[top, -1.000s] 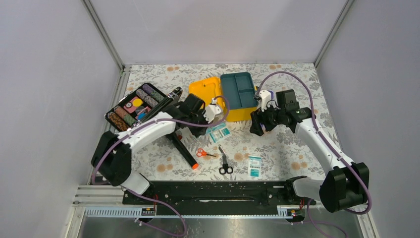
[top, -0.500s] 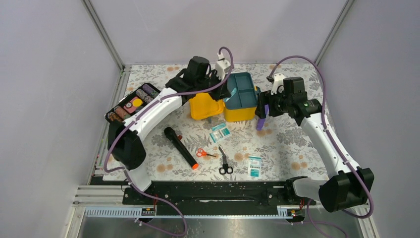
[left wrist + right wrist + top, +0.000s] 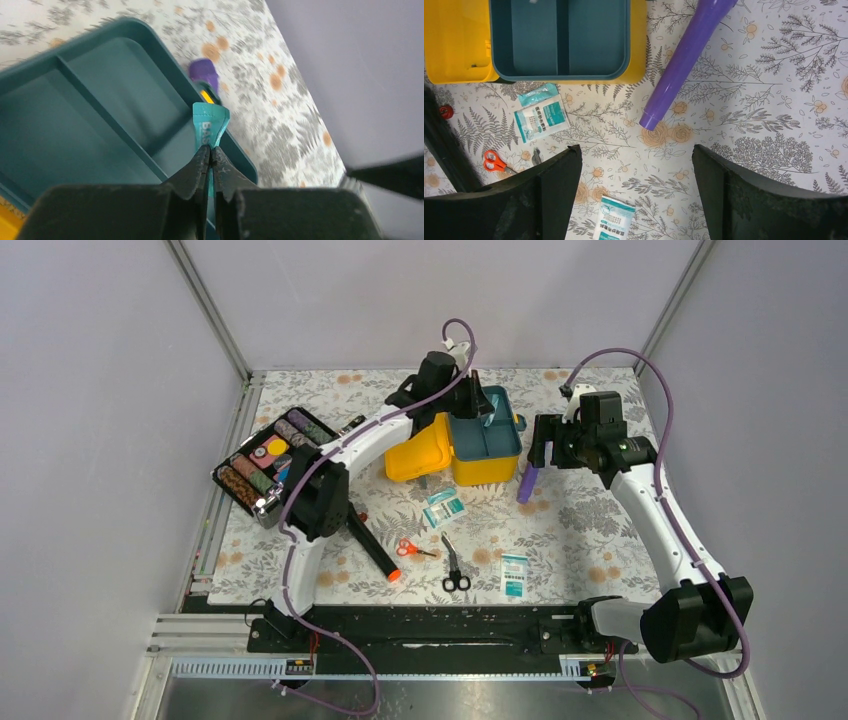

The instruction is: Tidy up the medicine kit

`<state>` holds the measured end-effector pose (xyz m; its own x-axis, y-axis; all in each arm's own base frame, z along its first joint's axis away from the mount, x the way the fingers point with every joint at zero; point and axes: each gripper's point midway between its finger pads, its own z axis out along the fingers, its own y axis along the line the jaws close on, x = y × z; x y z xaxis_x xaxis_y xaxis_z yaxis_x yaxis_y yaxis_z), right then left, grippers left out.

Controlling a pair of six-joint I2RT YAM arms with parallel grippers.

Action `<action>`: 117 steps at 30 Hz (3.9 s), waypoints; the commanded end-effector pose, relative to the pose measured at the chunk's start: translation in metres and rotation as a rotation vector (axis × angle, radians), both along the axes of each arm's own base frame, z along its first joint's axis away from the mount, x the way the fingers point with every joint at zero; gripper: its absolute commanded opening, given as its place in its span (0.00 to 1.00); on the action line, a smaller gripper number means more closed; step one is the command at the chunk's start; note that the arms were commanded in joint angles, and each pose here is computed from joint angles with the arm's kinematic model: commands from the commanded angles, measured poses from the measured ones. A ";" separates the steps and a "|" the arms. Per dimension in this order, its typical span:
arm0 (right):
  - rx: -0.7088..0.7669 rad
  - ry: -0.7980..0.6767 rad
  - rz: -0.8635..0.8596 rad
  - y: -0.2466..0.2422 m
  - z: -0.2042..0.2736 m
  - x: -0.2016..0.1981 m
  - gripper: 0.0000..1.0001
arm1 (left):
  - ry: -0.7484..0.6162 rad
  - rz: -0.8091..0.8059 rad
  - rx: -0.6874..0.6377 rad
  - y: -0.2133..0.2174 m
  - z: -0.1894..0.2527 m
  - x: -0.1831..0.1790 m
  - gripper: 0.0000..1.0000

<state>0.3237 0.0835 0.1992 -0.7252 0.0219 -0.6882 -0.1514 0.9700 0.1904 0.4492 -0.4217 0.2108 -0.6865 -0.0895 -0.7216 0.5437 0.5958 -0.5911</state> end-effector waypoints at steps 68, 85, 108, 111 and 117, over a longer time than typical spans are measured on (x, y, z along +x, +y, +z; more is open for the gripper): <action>0.101 0.033 -0.004 0.010 -0.034 -0.015 0.86 | -0.465 -0.495 0.562 0.095 -0.112 -0.092 0.55; 0.109 0.048 0.002 0.011 -0.040 -0.019 0.85 | -0.516 -0.580 0.665 0.109 -0.139 -0.097 0.36; 0.102 0.053 0.005 0.011 -0.040 -0.015 0.85 | -0.437 -0.733 0.830 0.108 -0.185 -0.105 0.05; 0.102 0.052 0.006 0.011 -0.040 -0.015 0.85 | -0.443 -0.753 0.803 0.109 -0.181 -0.114 0.00; 0.095 0.040 0.010 0.010 -0.037 -0.012 0.85 | -0.494 -0.751 0.722 0.109 -0.150 -0.133 0.00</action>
